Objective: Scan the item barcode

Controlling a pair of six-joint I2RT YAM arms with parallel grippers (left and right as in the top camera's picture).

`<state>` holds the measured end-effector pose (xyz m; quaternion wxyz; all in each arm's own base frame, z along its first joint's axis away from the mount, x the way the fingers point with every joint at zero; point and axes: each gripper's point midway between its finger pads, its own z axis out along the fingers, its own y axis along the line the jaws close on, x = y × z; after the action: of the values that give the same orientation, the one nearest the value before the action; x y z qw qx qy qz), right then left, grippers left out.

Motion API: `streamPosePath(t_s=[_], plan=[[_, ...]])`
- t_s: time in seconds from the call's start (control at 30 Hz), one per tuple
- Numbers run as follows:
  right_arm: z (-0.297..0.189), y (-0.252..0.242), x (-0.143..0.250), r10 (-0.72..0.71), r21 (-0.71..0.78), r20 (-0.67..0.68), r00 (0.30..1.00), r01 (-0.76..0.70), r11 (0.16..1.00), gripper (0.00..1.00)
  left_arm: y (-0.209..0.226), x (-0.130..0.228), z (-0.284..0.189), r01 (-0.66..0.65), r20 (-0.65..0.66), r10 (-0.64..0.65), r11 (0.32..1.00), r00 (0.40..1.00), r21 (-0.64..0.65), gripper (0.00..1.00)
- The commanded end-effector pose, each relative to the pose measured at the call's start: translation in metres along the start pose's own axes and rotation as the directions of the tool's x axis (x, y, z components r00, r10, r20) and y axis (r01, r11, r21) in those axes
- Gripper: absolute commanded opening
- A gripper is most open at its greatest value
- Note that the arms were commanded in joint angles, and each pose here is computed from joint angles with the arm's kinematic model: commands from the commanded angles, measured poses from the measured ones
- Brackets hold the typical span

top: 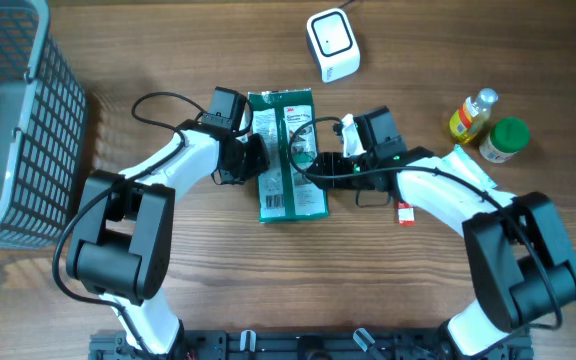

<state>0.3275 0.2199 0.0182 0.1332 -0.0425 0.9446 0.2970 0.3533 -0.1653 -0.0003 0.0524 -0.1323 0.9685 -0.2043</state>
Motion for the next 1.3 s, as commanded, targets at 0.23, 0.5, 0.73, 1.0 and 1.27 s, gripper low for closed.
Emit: streamPosePath(t_s=[0.23,0.5,0.73,1.0,1.27], plan=[[0.045,0.067,0.029,-0.053,-0.429,-0.129,0.99,-0.008,0.903,0.52,0.034,0.019,0.026,0.039,-0.059,-0.046,0.993,0.997,-0.115,0.04],[0.05,0.06,0.022,-0.047,-0.385,-0.088,0.995,0.009,0.923,0.24,0.035,0.008,0.017,0.046,-0.028,-0.049,0.994,0.998,-0.103,0.04],[0.05,0.06,0.022,-0.045,-0.384,-0.089,0.995,0.008,0.923,0.14,0.043,-0.047,-0.058,0.107,0.172,-0.103,0.994,0.98,-0.016,0.04],[0.047,0.066,0.02,-0.136,-0.418,-0.046,0.99,0.105,0.903,0.04,0.05,-0.045,-0.088,0.061,0.182,-0.059,0.998,0.981,-0.008,0.04],[-0.011,0.102,-0.038,-0.354,-0.332,0.239,0.904,0.419,0.845,0.04,0.085,-0.057,-0.096,0.144,0.267,-0.097,0.976,0.959,-0.162,0.4]])
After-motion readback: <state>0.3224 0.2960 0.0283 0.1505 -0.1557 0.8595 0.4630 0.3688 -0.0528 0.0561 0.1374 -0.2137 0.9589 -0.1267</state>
